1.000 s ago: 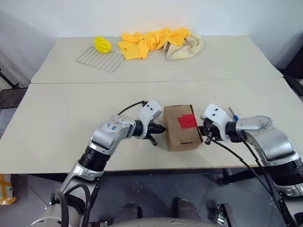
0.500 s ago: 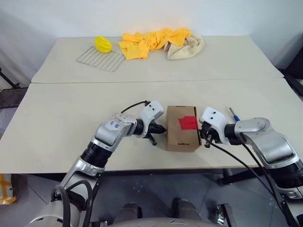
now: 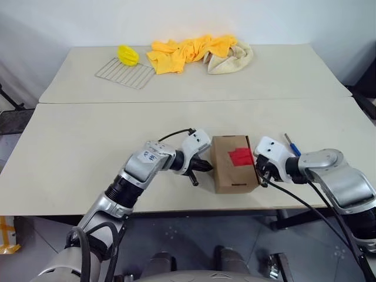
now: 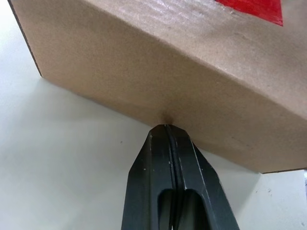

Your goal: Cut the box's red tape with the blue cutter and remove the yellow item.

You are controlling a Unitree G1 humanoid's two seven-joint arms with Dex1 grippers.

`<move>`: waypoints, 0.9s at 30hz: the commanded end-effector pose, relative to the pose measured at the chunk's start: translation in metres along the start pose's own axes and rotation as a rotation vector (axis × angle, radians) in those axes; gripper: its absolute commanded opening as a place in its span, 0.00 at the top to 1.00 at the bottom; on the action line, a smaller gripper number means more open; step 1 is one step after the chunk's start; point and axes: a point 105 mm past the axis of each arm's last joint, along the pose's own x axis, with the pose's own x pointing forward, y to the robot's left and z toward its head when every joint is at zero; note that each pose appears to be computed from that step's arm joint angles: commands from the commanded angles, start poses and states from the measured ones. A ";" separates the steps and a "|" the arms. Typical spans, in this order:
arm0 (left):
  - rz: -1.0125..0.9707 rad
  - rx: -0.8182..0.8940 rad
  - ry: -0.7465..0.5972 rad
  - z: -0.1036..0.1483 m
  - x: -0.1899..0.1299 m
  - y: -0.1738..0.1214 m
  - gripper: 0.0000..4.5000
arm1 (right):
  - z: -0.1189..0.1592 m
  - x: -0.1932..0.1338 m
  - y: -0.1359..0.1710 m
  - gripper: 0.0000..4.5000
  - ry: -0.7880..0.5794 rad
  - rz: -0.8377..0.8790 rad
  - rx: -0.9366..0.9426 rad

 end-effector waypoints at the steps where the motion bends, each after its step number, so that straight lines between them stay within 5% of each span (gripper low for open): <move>1: 0.005 0.047 -0.025 0.011 -0.002 -0.002 1.00 | 0.006 -0.010 -0.005 0.99 -0.016 -0.034 -0.046; 8: 0.225 0.006 -0.148 0.022 -0.046 0.052 1.00 | -0.005 -0.053 -0.071 0.99 0.006 -0.391 -0.074; 14: 0.162 -0.010 -0.299 0.056 -0.061 0.049 1.00 | 0.028 -0.069 -0.068 0.55 -0.144 -0.384 0.043; 21: -0.061 0.052 -0.359 0.092 -0.039 0.004 1.00 | 0.048 -0.063 -0.043 0.01 -0.205 -0.279 0.167; 27: -0.143 0.093 -0.308 0.090 -0.020 -0.015 1.00 | 0.032 -0.064 -0.019 0.01 -0.115 -0.214 0.212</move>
